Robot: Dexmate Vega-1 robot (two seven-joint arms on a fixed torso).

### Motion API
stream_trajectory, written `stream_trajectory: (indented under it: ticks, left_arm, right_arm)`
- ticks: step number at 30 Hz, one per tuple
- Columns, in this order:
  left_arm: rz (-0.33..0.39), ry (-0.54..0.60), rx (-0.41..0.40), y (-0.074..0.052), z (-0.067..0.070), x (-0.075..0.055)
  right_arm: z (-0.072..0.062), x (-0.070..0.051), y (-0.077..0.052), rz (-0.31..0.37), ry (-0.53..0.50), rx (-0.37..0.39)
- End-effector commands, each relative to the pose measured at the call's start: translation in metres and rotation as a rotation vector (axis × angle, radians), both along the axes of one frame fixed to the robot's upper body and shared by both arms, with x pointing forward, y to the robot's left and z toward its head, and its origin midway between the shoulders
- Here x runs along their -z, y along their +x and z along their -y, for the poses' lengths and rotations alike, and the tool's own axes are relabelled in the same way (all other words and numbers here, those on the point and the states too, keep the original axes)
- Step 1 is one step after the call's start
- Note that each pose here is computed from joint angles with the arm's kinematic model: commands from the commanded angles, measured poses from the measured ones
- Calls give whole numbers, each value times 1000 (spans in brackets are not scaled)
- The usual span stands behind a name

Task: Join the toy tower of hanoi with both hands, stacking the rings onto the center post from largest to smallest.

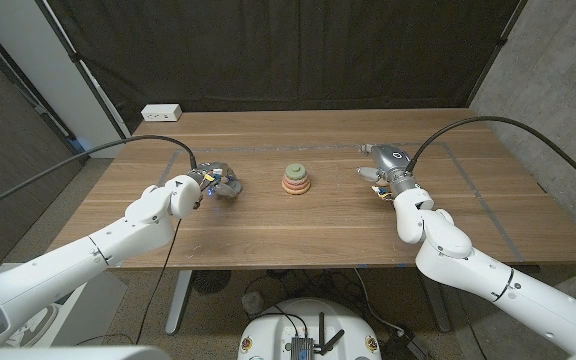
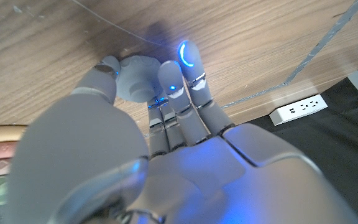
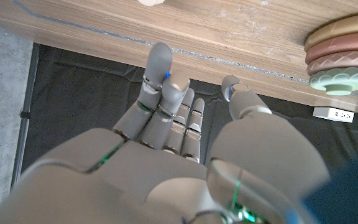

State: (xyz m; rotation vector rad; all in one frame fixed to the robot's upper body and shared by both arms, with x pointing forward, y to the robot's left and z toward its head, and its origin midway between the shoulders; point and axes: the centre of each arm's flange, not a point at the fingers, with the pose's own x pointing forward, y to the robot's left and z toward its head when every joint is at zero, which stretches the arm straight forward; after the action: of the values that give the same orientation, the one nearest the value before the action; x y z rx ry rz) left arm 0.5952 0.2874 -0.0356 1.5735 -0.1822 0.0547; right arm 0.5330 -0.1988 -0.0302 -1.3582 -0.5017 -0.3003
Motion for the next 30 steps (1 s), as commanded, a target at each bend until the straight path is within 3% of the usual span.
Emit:
stream_trajectory:
  ticks: [1,30]
  left_arm:
    - [3,-36,5,0,-1,-7]
    - [25,-14,6,-13,0,-43]
  right_arm:
    - [-1,-1,0,5,2,-2]
    - [-2,-2,0,3,10,4]
